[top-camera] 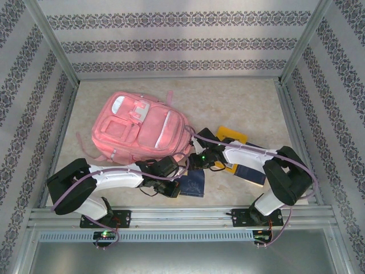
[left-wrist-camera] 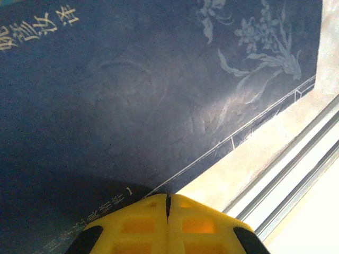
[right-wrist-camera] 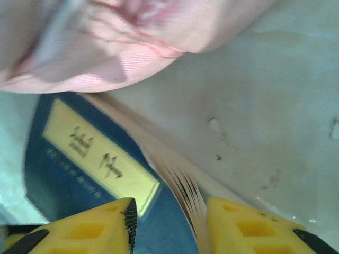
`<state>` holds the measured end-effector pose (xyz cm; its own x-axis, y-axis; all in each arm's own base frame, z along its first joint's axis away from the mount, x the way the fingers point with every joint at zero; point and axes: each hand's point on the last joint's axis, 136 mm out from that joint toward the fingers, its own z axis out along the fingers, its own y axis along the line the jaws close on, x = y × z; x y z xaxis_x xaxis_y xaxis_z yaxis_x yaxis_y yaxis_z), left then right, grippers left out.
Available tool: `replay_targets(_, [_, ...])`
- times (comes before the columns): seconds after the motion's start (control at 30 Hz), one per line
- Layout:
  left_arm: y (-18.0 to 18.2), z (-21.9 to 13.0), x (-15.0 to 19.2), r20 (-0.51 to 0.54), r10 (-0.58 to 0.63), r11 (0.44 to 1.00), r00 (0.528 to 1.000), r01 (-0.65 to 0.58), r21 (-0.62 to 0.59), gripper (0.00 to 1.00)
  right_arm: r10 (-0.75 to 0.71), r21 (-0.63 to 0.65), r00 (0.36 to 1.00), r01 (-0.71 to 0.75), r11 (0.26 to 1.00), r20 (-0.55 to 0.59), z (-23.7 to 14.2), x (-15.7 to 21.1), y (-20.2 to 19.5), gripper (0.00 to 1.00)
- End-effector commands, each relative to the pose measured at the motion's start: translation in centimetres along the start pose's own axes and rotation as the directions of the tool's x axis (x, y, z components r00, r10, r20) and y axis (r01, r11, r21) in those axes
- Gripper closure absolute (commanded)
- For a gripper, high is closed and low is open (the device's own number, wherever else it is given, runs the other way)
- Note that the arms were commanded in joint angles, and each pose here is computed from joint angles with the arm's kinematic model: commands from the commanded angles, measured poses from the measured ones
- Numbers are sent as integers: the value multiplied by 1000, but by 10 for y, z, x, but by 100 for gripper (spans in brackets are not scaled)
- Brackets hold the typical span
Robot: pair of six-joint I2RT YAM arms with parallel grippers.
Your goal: Pack the student bag
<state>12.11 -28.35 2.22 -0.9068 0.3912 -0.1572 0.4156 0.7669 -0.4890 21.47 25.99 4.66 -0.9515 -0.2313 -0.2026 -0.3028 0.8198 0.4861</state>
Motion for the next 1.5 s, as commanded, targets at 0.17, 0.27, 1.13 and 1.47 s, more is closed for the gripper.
replay_targets(0.17, [38,12,0,59,-32,994,998,37,-99,94,153,-139,985,-163,977,-78,-7,29,0,59])
replay_targets(0.27, [41,14,2,56,-40,995,998,45,-94,94,206,-102,978,-209,973,-44,-8,29,-20,51])
replay_targets(1.13, [30,-71,-28,291,-234,972,928,234,36,39,573,-280,817,-536,796,64,-47,18,-28,100])
replay_targets(1.47, [24,-86,-53,217,-694,715,686,624,315,23,787,-431,597,-675,598,157,-85,13,-40,100])
